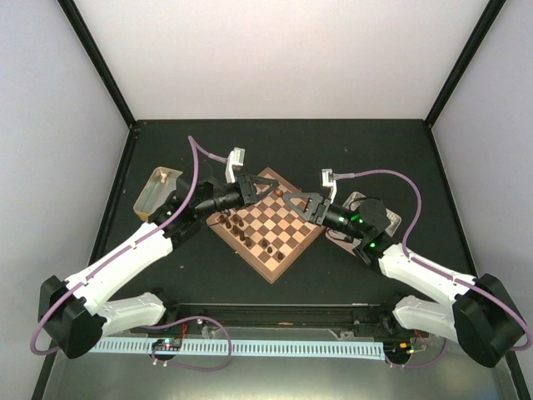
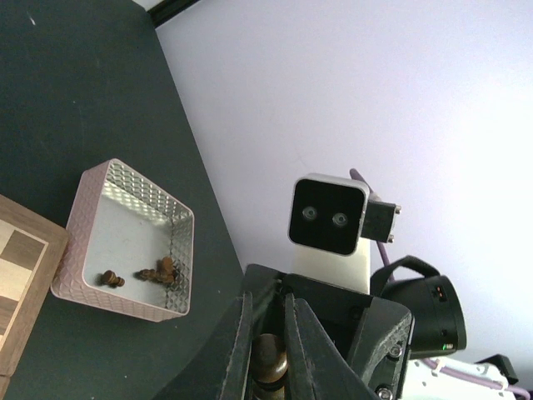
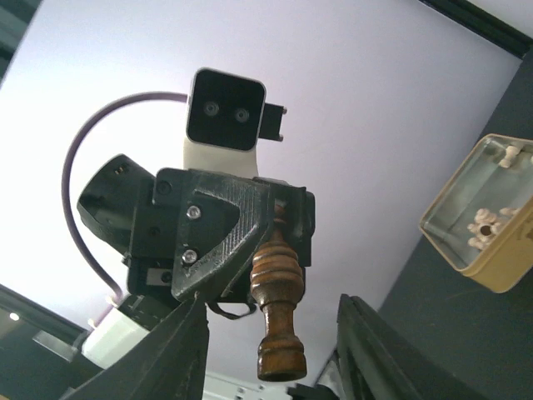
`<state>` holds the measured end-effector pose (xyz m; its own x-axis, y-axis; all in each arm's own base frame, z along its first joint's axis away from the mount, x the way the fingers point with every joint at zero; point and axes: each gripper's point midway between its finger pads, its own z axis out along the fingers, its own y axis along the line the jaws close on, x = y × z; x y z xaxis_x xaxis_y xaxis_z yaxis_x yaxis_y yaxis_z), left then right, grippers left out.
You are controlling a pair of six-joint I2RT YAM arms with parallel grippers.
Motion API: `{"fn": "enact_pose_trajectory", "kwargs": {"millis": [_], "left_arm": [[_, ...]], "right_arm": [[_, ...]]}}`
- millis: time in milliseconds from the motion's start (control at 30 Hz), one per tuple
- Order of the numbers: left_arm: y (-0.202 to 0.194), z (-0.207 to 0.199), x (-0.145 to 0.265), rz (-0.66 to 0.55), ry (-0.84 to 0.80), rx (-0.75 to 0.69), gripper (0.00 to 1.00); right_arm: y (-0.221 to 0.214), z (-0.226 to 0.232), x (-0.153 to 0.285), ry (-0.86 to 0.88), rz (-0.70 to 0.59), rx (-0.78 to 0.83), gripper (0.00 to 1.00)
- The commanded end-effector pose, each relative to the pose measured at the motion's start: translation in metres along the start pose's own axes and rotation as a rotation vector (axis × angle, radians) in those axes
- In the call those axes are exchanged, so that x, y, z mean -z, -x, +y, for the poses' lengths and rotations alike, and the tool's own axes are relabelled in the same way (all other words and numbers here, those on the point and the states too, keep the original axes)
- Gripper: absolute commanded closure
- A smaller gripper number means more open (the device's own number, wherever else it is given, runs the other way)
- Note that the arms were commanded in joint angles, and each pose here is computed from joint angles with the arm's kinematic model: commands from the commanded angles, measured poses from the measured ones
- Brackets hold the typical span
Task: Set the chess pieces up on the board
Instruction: Pick up the chess piece from the storage box, then place the chess piece on the chessboard.
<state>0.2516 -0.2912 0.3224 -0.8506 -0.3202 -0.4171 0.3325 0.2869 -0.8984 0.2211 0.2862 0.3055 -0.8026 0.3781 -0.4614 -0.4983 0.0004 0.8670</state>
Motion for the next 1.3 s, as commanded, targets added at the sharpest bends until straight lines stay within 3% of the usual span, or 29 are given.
{"fn": "enact_pose_trajectory", "kwargs": {"millis": [0, 233, 467, 667, 767, 933, 1133, 1267], "left_arm": [[0.013, -0.013, 0.007, -0.065, -0.039, 0.007, 0.98], [0.014, -0.011, 0.007, -0.074, -0.033, 0.006, 0.99], [0.015, -0.008, 0.007, -0.086, -0.024, 0.001, 0.98], [0.015, -0.005, 0.007, -0.089, -0.012, -0.017, 0.98], [0.016, 0.0, 0.011, -0.106, 0.023, -0.055, 0.99], [0.022, 0.014, 0.03, -0.172, 0.15, -0.23, 0.98], [0.026, 0.025, 0.066, -0.231, 0.31, -0.461, 0.98], [0.028, 0.013, 0.089, -0.269, 0.335, -0.564, 0.98]], "right_arm": [[0.011, 0.015, 0.003, 0.057, -0.075, -0.021, 0.58], [0.009, 0.011, 0.0, 0.028, -0.057, -0.043, 0.69], [0.003, 0.002, -0.005, -0.017, -0.026, -0.065, 0.74], [0.003, 0.004, -0.005, -0.024, -0.026, -0.07, 0.91], [0.0, -0.004, -0.005, -0.08, -0.008, -0.085, 0.94], [-0.019, -0.039, 0.006, -0.319, 0.091, -0.088, 0.96], [-0.049, -0.093, 0.055, -0.769, 0.285, -0.021, 0.98], [-0.054, -0.092, 0.072, -0.878, 0.314, 0.051, 0.99]]}}
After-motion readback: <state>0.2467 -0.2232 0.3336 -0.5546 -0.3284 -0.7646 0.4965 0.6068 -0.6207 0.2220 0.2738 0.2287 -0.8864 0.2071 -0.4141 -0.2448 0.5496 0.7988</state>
